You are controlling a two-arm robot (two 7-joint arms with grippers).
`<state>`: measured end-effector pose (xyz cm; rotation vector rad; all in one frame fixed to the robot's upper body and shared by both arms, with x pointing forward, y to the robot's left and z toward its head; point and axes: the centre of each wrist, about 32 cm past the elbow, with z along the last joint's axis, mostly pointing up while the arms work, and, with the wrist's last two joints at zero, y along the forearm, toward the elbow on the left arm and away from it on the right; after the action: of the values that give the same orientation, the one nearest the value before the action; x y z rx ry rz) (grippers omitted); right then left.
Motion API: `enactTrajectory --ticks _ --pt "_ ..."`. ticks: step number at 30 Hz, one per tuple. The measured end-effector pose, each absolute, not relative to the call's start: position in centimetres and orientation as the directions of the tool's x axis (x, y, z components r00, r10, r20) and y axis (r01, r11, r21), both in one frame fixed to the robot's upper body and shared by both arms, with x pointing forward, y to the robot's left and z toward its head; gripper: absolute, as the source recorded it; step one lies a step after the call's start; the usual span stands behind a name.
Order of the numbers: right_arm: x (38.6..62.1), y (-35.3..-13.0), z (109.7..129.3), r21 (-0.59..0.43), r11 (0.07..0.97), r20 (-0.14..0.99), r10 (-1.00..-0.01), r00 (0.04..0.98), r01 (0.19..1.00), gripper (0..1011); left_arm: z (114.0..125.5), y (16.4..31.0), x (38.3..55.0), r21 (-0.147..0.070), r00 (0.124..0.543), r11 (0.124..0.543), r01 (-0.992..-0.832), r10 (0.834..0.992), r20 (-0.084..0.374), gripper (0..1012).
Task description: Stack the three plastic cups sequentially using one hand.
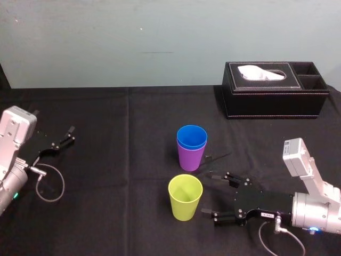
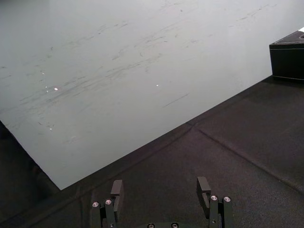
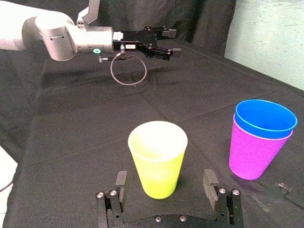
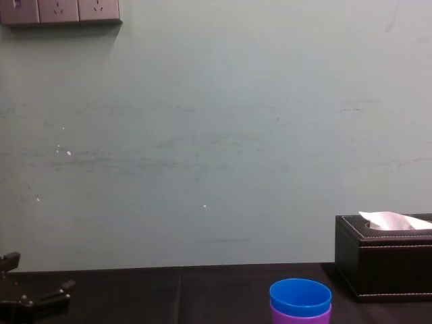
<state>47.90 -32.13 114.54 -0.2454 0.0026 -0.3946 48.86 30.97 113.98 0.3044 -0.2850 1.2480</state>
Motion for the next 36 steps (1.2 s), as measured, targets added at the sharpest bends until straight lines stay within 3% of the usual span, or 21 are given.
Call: enactTrajectory --ticks 36 --pt "49.5 -29.4 114.0 -0.243 0.908 0.027 -0.345 0.938 0.341 1004 114.0 31.0 48.9 0.070 0.292 0.287 -0.955 0.880 0.374 1010"
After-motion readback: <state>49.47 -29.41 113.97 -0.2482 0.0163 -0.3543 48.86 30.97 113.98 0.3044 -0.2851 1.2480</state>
